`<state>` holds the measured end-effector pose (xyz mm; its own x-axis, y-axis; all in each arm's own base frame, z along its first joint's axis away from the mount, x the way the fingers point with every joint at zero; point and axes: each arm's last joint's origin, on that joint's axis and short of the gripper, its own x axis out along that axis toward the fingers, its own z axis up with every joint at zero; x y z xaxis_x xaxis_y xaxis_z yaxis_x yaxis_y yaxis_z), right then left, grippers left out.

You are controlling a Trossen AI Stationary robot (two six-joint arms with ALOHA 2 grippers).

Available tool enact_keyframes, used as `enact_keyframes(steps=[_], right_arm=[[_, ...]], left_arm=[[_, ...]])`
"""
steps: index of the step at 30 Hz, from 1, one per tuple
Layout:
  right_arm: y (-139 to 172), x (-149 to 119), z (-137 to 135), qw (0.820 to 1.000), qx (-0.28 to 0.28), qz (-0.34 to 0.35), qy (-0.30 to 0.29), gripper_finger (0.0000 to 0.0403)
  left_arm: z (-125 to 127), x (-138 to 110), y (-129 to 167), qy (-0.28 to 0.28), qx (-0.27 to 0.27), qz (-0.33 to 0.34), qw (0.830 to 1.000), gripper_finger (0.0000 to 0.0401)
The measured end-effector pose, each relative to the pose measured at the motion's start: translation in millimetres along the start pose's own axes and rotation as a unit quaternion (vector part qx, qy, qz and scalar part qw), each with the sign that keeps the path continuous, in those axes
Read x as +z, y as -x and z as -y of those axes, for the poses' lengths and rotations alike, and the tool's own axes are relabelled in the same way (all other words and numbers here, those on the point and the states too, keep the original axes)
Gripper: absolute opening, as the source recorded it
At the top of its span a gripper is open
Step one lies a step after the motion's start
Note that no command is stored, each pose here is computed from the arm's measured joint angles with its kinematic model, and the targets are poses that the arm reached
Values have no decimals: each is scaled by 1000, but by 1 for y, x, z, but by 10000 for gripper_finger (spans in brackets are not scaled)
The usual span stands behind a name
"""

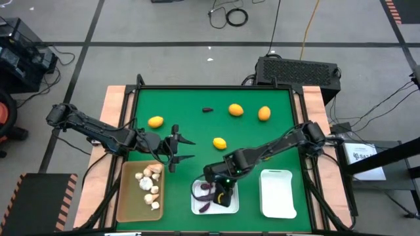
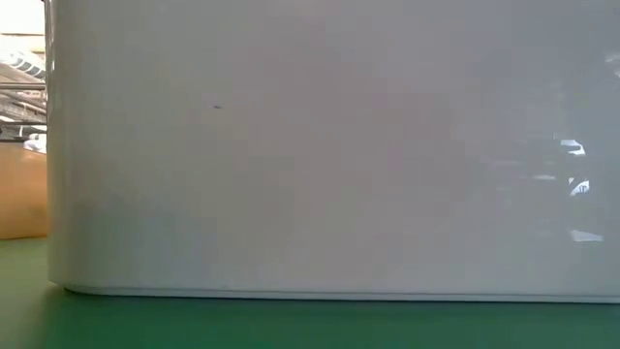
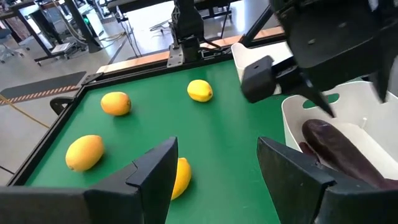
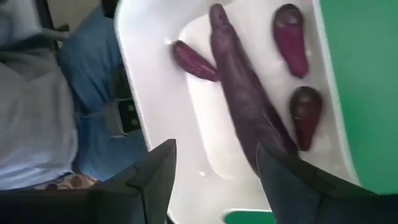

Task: Sort produce into baskets
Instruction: Put the eggplant into the left white bin

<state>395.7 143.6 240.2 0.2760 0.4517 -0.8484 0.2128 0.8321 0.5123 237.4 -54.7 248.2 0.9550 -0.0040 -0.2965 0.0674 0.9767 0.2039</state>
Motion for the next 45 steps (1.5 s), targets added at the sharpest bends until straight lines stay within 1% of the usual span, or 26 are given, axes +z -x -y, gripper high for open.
enact_keyframes(steps=[4, 7, 9, 11, 13, 15, 18, 19, 21, 23, 25, 28, 30, 34, 37, 39, 41, 45], right_arm=[[7, 10, 15, 1000, -8, 5, 22, 212], [15, 24, 33, 999, -16, 20, 47, 212], [22, 33, 47, 997, -21, 31, 67, 212], [30, 43, 61, 994, -37, 45, 87, 212], [38, 52, 79, 989, -78, 68, 108, 212], [48, 61, 97, 978, -138, 90, 130, 212], [64, 74, 127, 951, -247, 120, 145, 212], [70, 78, 137, 941, -275, 130, 145, 212], [80, 87, 158, 931, -302, 144, 143, 212], [86, 96, 179, 927, -313, 153, 137, 212], [88, 103, 204, 927, -316, 155, 130, 212], [83, 110, 238, 936, -297, 143, 124, 212], [79, 113, 258, 939, -291, 132, 128, 212], [71, 117, 288, 934, -303, 113, 152, 212], [65, 121, 301, 928, -314, 113, 167, 212], [66, 122, 303, 917, -341, 109, 177, 212], [68, 125, 303, 909, -352, 120, 189, 212], [70, 126, 305, 907, -354, 125, 191, 212]], left_arm=[[0, 0, 0, 0, 0, 0, 1000, 228], [0, -1, 0, -1, -1, -4, 1000, 228], [0, -4, 0, -4, 3, -19, 1000, 228], [-1, -8, 0, -9, 24, -43, 999, 228], [-2, -13, 1, -7, 57, -70, 996, 228], [-4, -18, 2, -2, 86, -96, 992, 228], [-5, -24, 4, 7, 114, -126, 985, 228], [-5, -25, 4, 8, 120, -134, 984, 228], [-5, -28, 5, 13, 126, -144, 981, 228], [-5, -29, 5, 19, 127, -150, 980, 228], [-5, -30, 6, 21, 127, -154, 980, 228], [-5, -30, 6, 24, 127, -154, 980, 228], [-5, -30, 6, 30, 127, -155, 979, 228], [-5, -32, 6, 26, 126, -165, 978, 228], [-5, -32, 6, 25, 126, -165, 978, 228], [-6, -32, 6, 20, 127, -165, 978, 228], [-8, -32, 6, 20, 131, -165, 977, 228], [-13, -33, 5, 25, 140, -168, 976, 228]])
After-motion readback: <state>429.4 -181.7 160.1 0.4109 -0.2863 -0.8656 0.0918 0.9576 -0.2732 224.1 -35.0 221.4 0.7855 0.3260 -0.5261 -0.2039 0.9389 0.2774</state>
